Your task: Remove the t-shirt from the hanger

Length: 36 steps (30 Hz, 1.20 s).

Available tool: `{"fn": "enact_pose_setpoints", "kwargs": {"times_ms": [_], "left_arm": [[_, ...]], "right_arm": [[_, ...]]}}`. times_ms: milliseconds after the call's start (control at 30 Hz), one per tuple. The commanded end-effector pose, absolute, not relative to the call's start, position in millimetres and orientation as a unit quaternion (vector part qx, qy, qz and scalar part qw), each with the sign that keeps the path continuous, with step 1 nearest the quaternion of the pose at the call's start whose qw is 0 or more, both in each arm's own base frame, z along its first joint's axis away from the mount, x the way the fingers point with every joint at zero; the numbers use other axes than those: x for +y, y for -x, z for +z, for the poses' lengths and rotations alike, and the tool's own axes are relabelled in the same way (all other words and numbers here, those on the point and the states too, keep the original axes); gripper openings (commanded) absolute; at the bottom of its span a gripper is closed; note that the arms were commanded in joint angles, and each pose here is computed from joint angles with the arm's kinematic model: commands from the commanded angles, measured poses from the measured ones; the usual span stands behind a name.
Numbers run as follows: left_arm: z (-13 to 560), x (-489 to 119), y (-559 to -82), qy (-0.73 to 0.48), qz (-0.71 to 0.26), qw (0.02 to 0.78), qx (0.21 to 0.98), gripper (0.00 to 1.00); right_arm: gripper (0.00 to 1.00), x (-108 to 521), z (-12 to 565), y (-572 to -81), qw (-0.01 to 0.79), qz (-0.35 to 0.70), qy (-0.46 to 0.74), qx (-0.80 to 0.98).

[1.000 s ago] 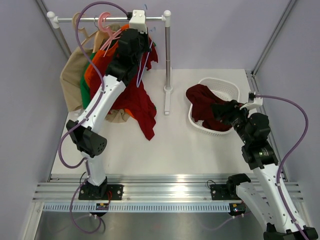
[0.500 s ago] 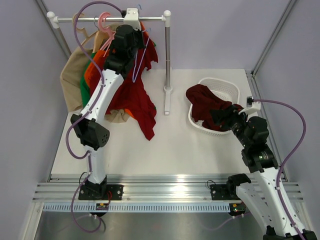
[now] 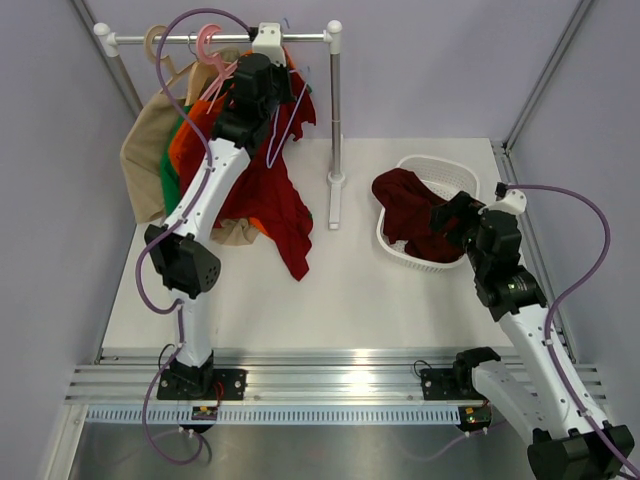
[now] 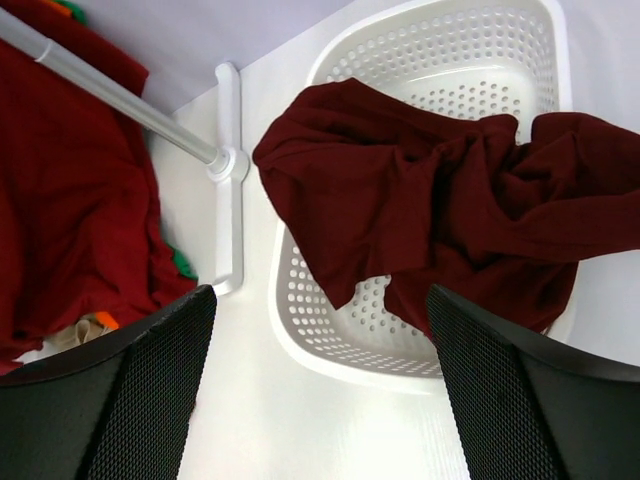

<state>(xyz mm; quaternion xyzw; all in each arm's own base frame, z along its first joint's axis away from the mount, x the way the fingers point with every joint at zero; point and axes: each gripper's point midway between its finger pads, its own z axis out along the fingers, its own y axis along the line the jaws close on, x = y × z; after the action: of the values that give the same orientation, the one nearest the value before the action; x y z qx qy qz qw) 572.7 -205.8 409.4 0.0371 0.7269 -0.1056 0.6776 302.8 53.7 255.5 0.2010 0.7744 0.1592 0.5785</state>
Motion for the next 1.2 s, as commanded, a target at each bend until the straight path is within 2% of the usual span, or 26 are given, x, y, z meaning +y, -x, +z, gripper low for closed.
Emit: {"fn": "enact_pose_setpoints", "kwargs": {"times_ms": [0, 133, 233, 267, 300, 333, 367, 400, 567, 600, 667, 833, 933, 1033, 1167], "left_arm": [[416.8, -203.5, -575.2, -0.035, -0.124, 0.687, 0.715, 0.03], [399.9, -205.5, -578.7, -0.037, -0.124, 0.675, 0.726, 0.07], [401.8, -205.2, -575.8, -0.038, -0.127, 0.676, 0.725, 0.24], [402.9, -203.1, -575.2, -0.034, -0.124, 0.678, 0.724, 0.38], [400.2, -201.7, -574.0, -0.033, -0.121, 0.677, 0.725, 0.46], [412.2, -199.7, -569.3, -0.032, -0.123, 0.687, 0.716, 0.60], [414.4, -198.6, -567.5, -0.032, -0.123, 0.689, 0.714, 0.60], [414.8, -197.3, -566.0, -0.033, -0.120, 0.689, 0.714, 0.69], [439.4, -189.7, -550.3, -0.031, -0.123, 0.703, 0.700, 0.88], [443.5, -188.8, -547.7, -0.030, -0.125, 0.705, 0.697, 0.94], [454.9, -185.6, -539.7, -0.026, -0.128, 0.711, 0.691, 0.99], [484.7, -175.7, -514.3, -0.012, -0.141, 0.726, 0.672, 0.99], [499.3, -168.2, -494.6, -0.004, -0.148, 0.735, 0.661, 0.99], [505.4, -158.7, -478.3, 0.005, -0.145, 0.739, 0.658, 0.99], [508.1, -149.4, -458.2, 0.016, -0.149, 0.740, 0.656, 0.99]], "right_arm": [[0.93, 45.1, 285.7, -315.4, 0.614, 0.153, -0.225, 0.741], [0.95, 32.0, 284.4, -322.0, 0.621, 0.114, -0.235, 0.739], [0.97, 29.0, 285.3, -333.8, 0.618, 0.092, -0.232, 0.745], [0.97, 28.5, 293.4, -337.3, 0.622, 0.092, -0.232, 0.742], [0.96, 26.4, 286.4, -344.0, 0.613, 0.078, -0.233, 0.751], [0.95, 24.0, 291.4, -348.5, 0.615, 0.076, -0.236, 0.749], [0.95, 20.8, 290.2, -351.3, 0.611, 0.071, -0.240, 0.751], [0.94, 12.6, 284.6, -356.2, 0.606, 0.059, -0.248, 0.754], [0.84, -25.4, 266.9, -369.2, 0.584, 0.031, -0.283, 0.760], [0.83, -25.6, 263.9, -371.3, 0.581, 0.039, -0.283, 0.762], [0.77, -49.2, 248.5, -371.6, 0.564, 0.023, -0.310, 0.765], [0.76, -57.9, 223.0, -374.8, 0.539, 0.036, -0.333, 0.773], [0.79, -59.2, 204.7, -372.0, 0.508, 0.042, -0.341, 0.790], [0.88, -59.6, 197.2, -362.0, 0.500, 0.037, -0.345, 0.794], [0.87, -46.8, 186.2, -344.5, 0.487, 0.060, -0.336, 0.804]]}}
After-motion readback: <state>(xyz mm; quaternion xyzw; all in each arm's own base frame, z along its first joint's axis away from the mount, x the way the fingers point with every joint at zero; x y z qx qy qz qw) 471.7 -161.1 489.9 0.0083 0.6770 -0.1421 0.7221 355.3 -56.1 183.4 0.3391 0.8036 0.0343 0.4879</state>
